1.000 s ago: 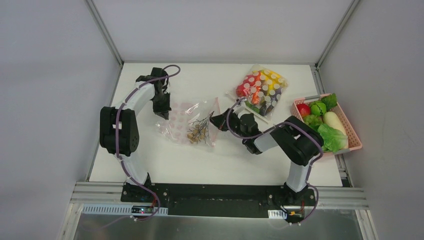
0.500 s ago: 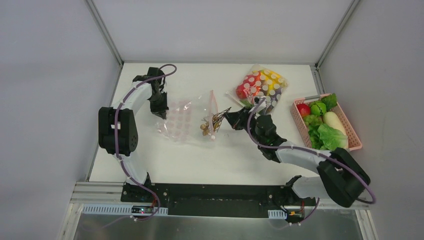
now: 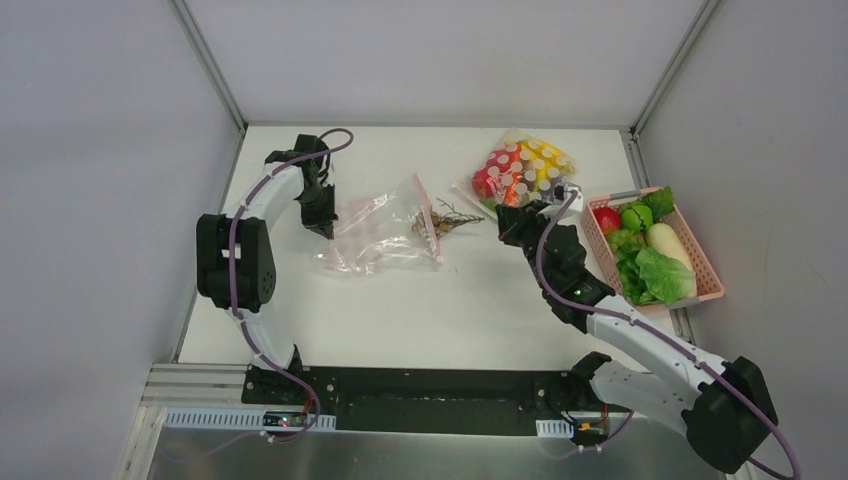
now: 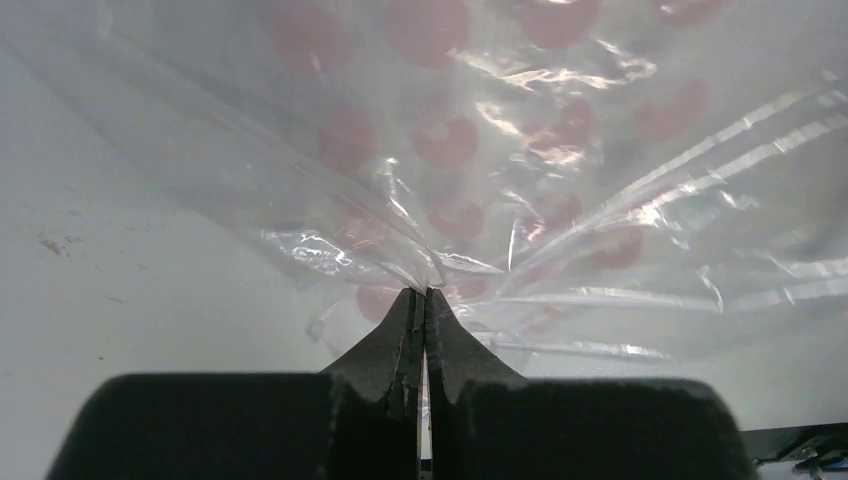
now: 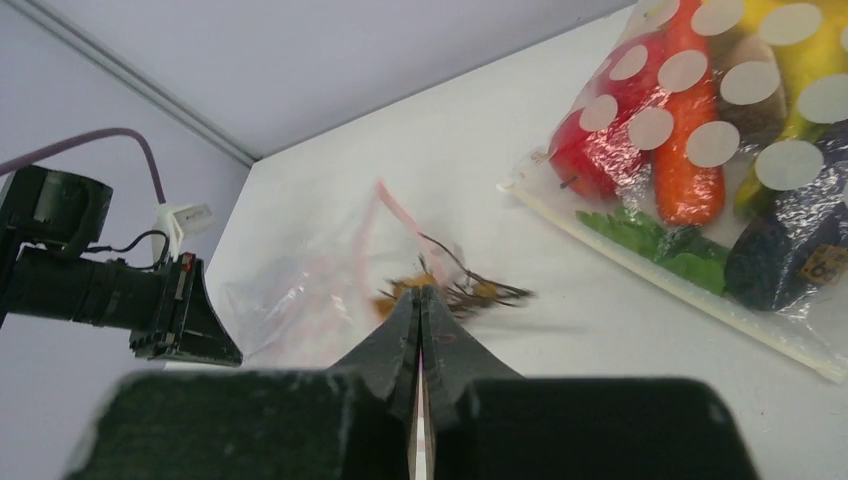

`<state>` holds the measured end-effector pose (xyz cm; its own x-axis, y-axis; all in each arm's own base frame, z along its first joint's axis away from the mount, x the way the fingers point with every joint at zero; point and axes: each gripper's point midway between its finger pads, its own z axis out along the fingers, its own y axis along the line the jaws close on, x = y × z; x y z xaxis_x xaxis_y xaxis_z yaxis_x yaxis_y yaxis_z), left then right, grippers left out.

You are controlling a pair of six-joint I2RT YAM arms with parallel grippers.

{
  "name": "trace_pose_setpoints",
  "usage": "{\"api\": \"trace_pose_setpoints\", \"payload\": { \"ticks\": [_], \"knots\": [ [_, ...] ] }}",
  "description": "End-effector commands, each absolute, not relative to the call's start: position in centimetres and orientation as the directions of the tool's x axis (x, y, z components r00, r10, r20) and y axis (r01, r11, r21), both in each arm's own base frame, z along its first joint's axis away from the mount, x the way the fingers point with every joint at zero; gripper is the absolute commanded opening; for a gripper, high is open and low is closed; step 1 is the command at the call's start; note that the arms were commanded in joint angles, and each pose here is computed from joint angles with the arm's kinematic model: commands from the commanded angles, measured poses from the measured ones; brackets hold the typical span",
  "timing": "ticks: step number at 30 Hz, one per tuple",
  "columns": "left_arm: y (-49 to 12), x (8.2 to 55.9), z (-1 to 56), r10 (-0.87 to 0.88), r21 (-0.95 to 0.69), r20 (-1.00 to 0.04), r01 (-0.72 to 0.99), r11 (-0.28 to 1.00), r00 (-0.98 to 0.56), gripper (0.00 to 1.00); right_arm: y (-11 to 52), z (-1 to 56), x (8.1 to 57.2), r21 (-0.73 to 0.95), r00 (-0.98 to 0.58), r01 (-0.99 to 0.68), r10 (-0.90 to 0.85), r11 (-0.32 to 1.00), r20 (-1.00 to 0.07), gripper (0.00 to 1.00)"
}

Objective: Open the zip-top bag and remove the fake food

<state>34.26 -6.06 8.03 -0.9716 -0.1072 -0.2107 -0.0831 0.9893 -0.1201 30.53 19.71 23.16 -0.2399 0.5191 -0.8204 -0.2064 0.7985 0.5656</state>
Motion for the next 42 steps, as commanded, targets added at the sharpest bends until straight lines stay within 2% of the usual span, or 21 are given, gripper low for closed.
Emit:
{"api": "trace_pose_setpoints", "payload": {
  "ticks": [1,6,8,9,12,14,16,19,23,27,33,42],
  "knots": [
    [-8.1,33.9,10.2,-0.057,-0.193,-0.230,-0.012,0.981,-0.972,0.00,18.6,26.5,32.0,0.566,-0.138,-0.180,0.549,0.805,-0.824,0.00],
    [-9.1,33.2,10.7,0.007,-0.168,-0.239,0.048,0.985,-0.971,0.00,20.9,26.2,33.1,0.556,-0.188,-0.235,0.524,0.797,-0.831,0.00],
    [-8.6,33.1,10.7,0.008,-0.137,-0.236,0.041,0.990,-0.972,0.00,21.0,24.7,33.8,0.531,-0.231,-0.203,0.486,0.823,-0.843,0.00],
    [-8.2,33.2,10.7,0.009,-0.118,-0.237,0.038,0.992,-0.971,0.00,21.7,23.7,33.9,0.509,-0.285,-0.224,0.444,0.831,-0.850,0.04],
    [-7.6,33.2,10.8,0.016,-0.084,-0.237,0.036,0.996,-0.971,0.00,22.6,20.6,34.3,0.401,-0.408,-0.280,0.270,0.872,-0.872,0.43],
    [-7.5,33.1,10.9,0.020,-0.075,-0.237,0.039,0.996,-0.971,0.00,22.5,18.5,34.5,0.328,-0.474,-0.322,0.148,0.888,-0.868,0.57],
    [-7.0,33.1,11.0,0.026,-0.048,-0.237,0.038,0.998,-0.971,0.00,22.2,16.6,34.7,0.239,-0.503,-0.414,-0.002,0.878,-0.864,0.65],
    [-6.0,33.1,11.2,0.036,0.002,-0.240,0.037,0.999,-0.970,0.00,22.1,15.2,34.9,0.210,-0.517,-0.554,-0.136,0.805,-0.845,0.70],
    [-5.9,33.0,11.3,0.038,0.007,-0.239,0.037,0.999,-0.970,0.00,23.6,13.6,34.8,0.205,-0.469,-0.741,-0.274,0.640,-0.840,0.71],
    [-5.9,32.9,11.2,0.041,0.009,-0.237,0.040,0.999,-0.971,0.00,25.2,12.0,34.5,0.247,-0.472,-0.833,-0.401,0.496,-0.785,0.72],
    [-5.9,33.0,11.3,0.047,0.010,-0.241,0.046,0.999,-0.969,0.00,24.8,8.0,36.4,0.212,-0.478,-0.853,-0.553,0.477,-0.682,0.72],
    [-5.9,33.0,11.3,0.048,0.009,-0.243,0.047,0.999,-0.969,0.00,24.9,3.2,35.9,0.134,-0.417,-0.897,-0.707,0.421,-0.571,0.69]
  ]
}}
